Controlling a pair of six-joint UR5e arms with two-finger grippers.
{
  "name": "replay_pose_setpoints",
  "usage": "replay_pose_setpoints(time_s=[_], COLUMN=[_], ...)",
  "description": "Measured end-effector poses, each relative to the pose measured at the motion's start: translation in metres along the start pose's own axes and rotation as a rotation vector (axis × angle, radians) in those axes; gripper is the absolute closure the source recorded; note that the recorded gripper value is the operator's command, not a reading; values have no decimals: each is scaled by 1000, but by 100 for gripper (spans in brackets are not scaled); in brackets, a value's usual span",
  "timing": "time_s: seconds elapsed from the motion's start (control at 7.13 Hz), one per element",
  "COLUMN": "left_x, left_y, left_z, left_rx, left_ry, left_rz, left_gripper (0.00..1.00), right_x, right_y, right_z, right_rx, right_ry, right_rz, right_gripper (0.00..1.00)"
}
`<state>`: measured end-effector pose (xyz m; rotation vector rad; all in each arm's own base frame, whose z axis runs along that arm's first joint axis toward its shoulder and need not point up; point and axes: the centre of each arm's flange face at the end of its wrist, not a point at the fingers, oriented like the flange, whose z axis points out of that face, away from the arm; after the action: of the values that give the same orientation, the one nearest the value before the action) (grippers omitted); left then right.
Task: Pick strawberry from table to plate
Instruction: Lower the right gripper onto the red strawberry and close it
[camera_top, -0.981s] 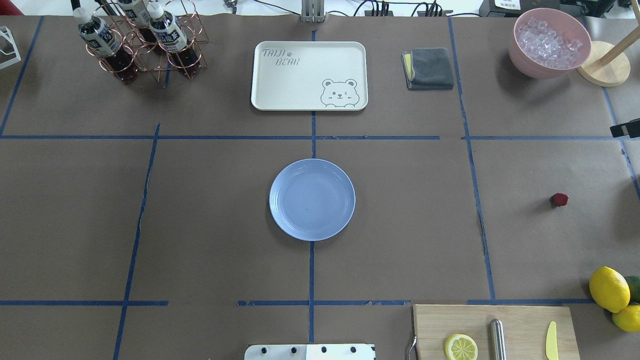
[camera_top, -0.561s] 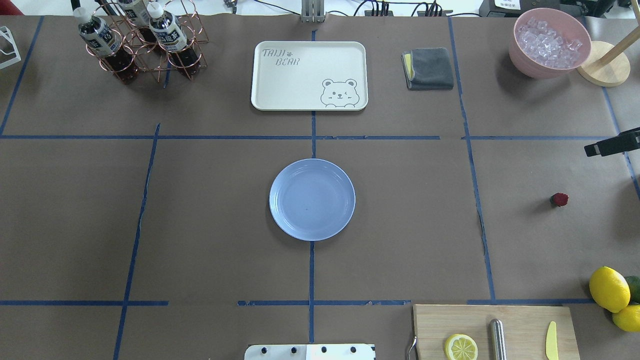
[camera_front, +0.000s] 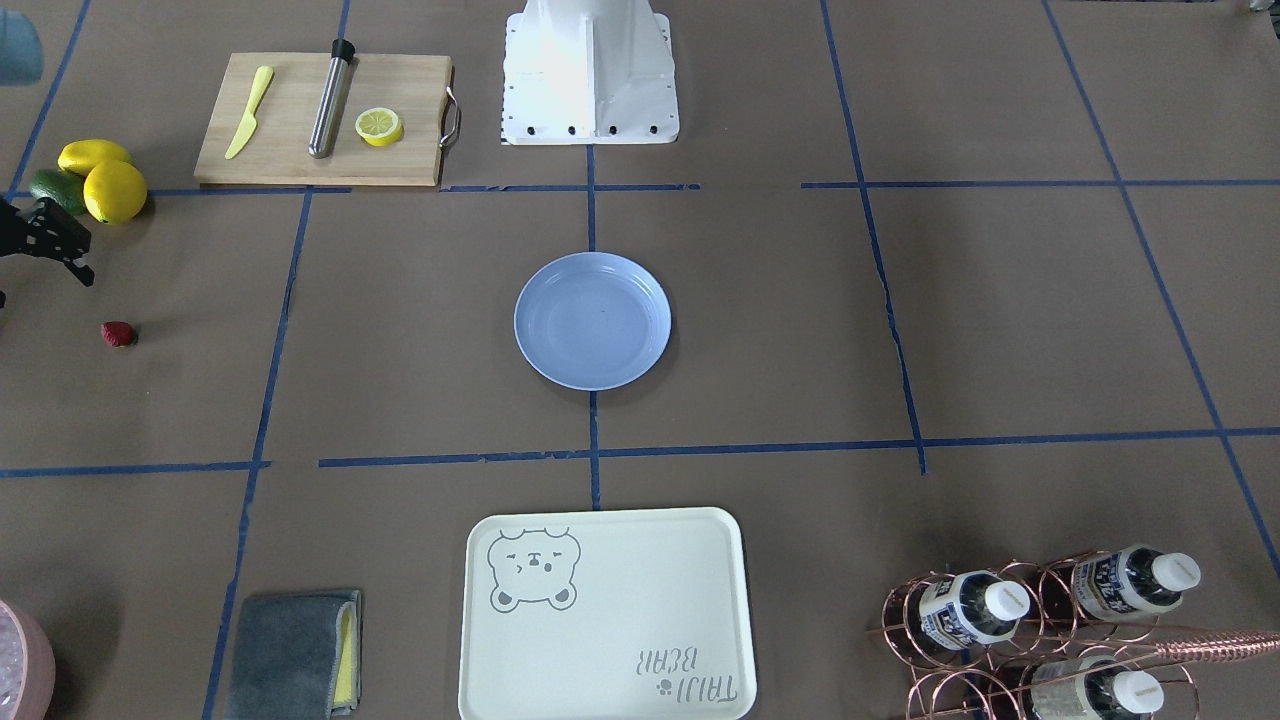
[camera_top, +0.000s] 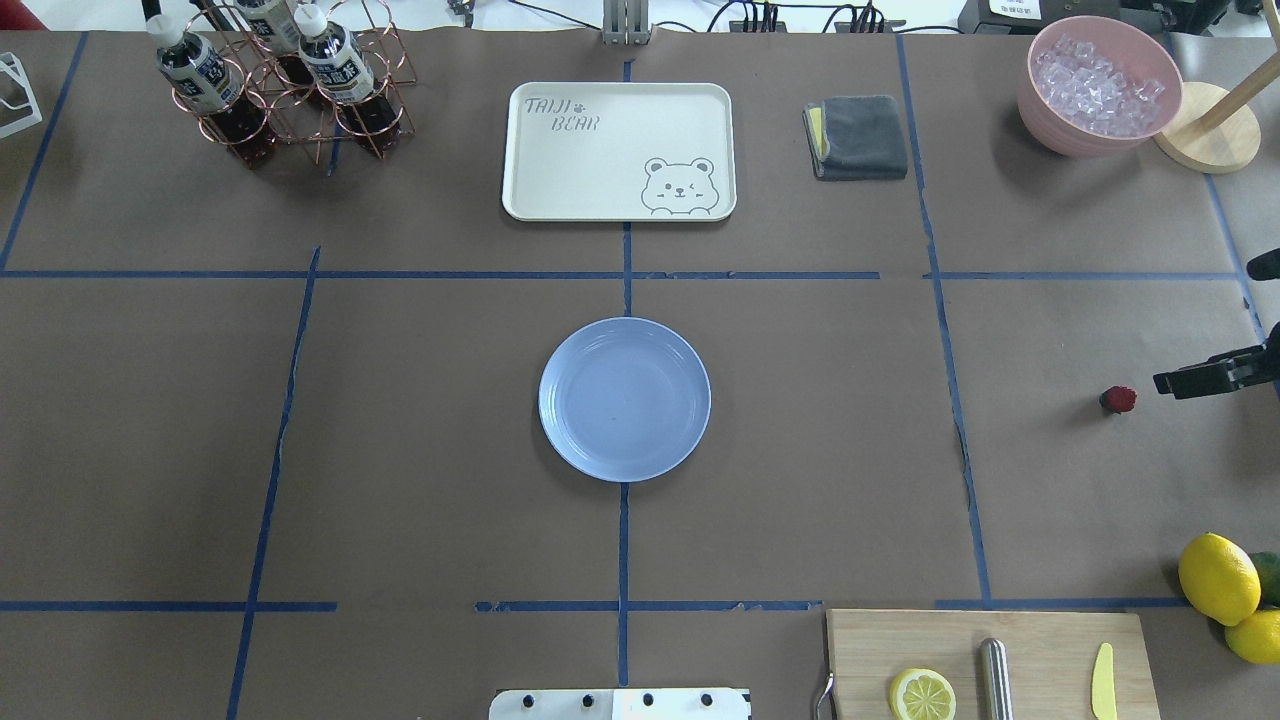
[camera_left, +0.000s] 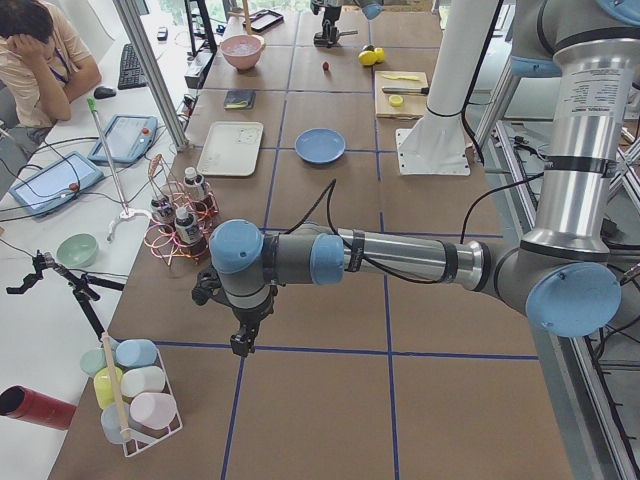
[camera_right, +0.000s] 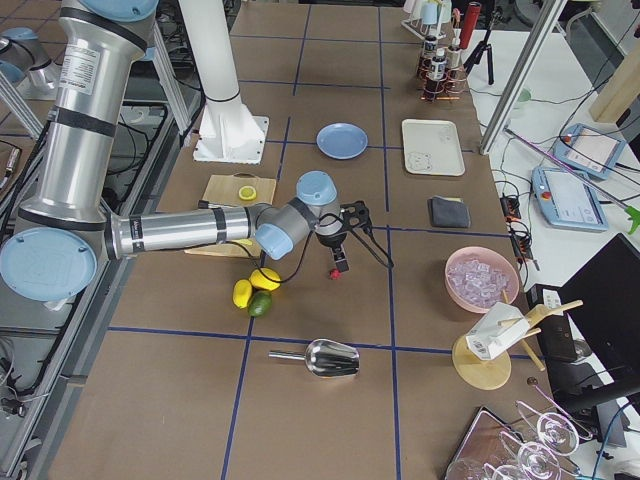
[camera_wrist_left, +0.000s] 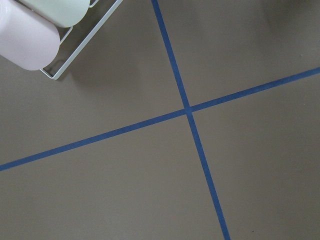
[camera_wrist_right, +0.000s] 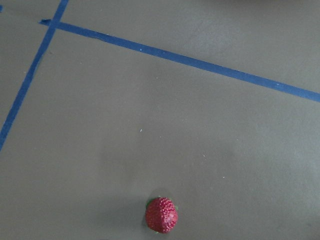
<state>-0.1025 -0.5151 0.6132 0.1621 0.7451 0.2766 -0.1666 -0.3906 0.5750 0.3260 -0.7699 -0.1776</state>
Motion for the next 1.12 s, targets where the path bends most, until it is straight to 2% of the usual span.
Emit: replay_pose_setpoints(time_s=[0.28,0.42,0.7,0.98,1.12], left_x=[2,3,4,7,8], left_y=[-1,-2,-2,-4,-4], left_z=[-3,-3,-4,-7,-8], left_rx=[5,6,11,18,21], left_ry=[-2,-2,6,7,7], left_rz=[5,7,8,14,17], left_gripper=[0,0,0,0,0], right_x=[-19,-25,-27,-23,-20], right_y=[-11,-19,-20,-13,-9], right_z=[38,49,57,62,63], right_rx=[18,23,21,6,-2], right_ry=[12,12,19,27,32], right_rz=[-10,-14,-18,-17,-15], right_gripper=[3,8,11,21,35])
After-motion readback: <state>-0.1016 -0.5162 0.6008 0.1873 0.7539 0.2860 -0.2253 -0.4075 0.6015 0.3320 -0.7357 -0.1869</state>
